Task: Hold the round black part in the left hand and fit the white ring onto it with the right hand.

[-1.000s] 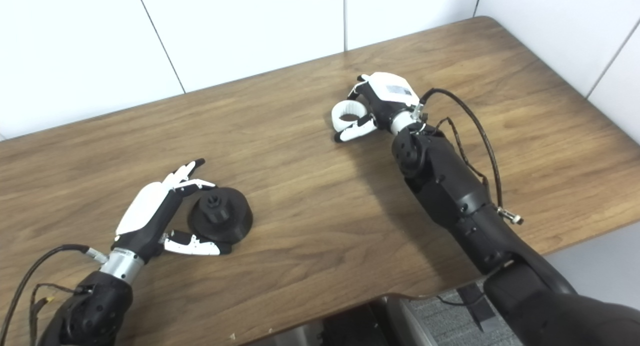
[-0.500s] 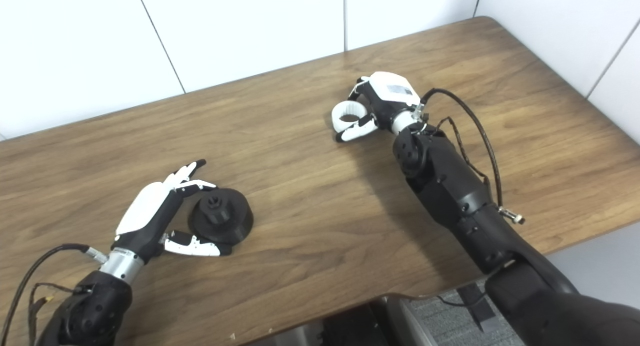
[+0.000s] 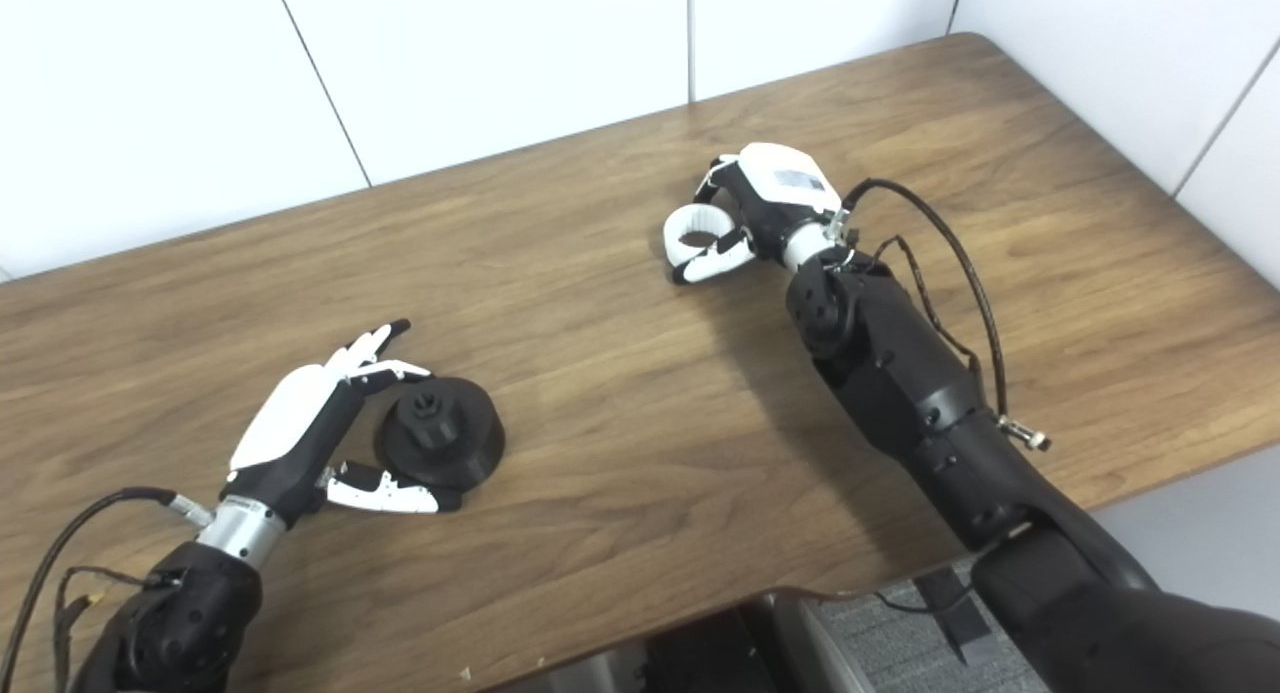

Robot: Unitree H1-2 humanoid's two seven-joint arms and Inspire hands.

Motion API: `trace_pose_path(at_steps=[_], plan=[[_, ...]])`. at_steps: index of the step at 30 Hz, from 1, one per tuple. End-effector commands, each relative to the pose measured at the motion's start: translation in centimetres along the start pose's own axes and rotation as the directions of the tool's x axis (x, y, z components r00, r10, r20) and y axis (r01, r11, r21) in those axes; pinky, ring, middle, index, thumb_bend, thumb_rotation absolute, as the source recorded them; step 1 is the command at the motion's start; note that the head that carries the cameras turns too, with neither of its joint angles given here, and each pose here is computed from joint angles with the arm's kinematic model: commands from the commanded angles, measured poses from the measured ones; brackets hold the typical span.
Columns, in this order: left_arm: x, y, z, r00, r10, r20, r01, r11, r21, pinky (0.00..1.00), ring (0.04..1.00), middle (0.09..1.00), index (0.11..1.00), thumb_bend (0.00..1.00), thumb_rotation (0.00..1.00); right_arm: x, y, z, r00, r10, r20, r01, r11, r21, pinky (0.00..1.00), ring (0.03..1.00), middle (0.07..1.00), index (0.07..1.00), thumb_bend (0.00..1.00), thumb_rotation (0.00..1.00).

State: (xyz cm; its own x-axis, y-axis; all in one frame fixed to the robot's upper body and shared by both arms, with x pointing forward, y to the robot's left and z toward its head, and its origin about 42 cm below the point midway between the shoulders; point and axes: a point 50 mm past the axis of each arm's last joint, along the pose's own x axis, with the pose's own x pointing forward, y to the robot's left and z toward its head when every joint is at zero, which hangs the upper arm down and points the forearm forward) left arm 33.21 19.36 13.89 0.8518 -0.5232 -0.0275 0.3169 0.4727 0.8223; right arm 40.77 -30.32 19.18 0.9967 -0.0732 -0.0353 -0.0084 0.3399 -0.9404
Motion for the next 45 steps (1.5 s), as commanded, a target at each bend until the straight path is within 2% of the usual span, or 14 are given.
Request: trace_pose_path(at_steps=[1, 6, 10, 17, 22, 32, 35, 40, 45], plan=[[0.4, 1.6, 0.7, 0.999, 0.038, 0.027, -0.039, 0.999, 0.034, 1.0, 1.0, 1.0, 0.627, 0.97, 0.36, 0.6, -2.5, 0.3, 0.996, -0.083, 0.046, 0.083, 0.996, -0.01, 0.8, 0.864, 0.888, 0.611, 0.76, 0.35], [0.4, 1.6, 0.8, 0.999, 0.038, 0.026, -0.039, 0.999, 0.036, 1.0, 1.0, 1.0, 0.629, 0.97, 0.36, 0.3, -2.5, 0.2, 0.995, -0.089, 0.052, 0.089, 0.996, -0.003, 0.8, 0.866, 0.887, 0.608, 0.76, 0.35], [0.3, 1.6, 0.8, 0.999, 0.041, 0.024, -0.042, 0.999, 0.03, 1.0, 1.0, 1.0, 0.625, 0.97, 0.35, -0.2, -3.0, 0.6, 0.989, -0.126, 0.076, 0.125, 0.992, 0.019, 0.8, 0.856, 0.879, 0.597, 0.76, 0.32], [0.5, 1.4, 0.7, 0.999, 0.04, 0.023, -0.041, 0.999, 0.032, 1.0, 1.0, 1.0, 0.624, 0.97, 0.36, -1.1, -4.8, 1.7, 0.967, -0.219, 0.13, 0.213, 0.975, 0.059, 0.82, 0.875, 0.889, 0.591, 0.76, 0.32], [0.6, 1.3, 0.7, 0.999, 0.04, 0.025, -0.04, 0.999, 0.036, 1.0, 1.0, 1.0, 0.625, 0.97, 0.36, -1.8, -6.2, 2.6, 0.954, -0.256, 0.155, 0.246, 0.966, 0.077, 0.85, 0.879, 0.895, 0.595, 0.75, 0.31], [0.6, 1.2, 1.0, 0.999, 0.041, 0.03, -0.042, 0.999, 0.035, 1.0, 1.0, 1.0, 0.625, 0.96, 0.37, -2.9, -9.1, 4.3, 0.915, -0.333, 0.228, 0.318, 0.943, 0.103, 0.82, 0.861, 0.885, 0.591, 0.77, 0.3], [0.7, 1.2, 1.1, 0.999, 0.041, 0.031, -0.042, 0.998, 0.036, 1.0, 1.0, 1.0, 0.626, 0.96, 0.36, -3.1, -9.7, 4.6, 0.909, -0.34, 0.242, 0.321, 0.94, 0.114, 0.83, 0.865, 0.886, 0.594, 0.77, 0.31], [1.1, 1.1, 1.5, 0.999, 0.042, 0.027, -0.043, 0.998, 0.042, 1.0, 1.0, 1.0, 0.628, 0.96, 0.37, -3.4, -9.8, 4.5, 0.911, -0.326, 0.253, 0.306, 0.945, 0.117, 0.85, 0.871, 0.89, 0.595, 0.77, 0.31], [1.9, 1.1, 1.9, 0.998, 0.058, 0.039, -0.059, 0.997, 0.043, 1.0, 1.0, 1.0, 0.626, 0.96, 0.36, -4.0, -9.2, 4.5, 0.909, -0.315, 0.272, 0.295, 0.949, 0.111, 0.8, 0.863, 0.887, 0.595, 0.79, 0.32]])
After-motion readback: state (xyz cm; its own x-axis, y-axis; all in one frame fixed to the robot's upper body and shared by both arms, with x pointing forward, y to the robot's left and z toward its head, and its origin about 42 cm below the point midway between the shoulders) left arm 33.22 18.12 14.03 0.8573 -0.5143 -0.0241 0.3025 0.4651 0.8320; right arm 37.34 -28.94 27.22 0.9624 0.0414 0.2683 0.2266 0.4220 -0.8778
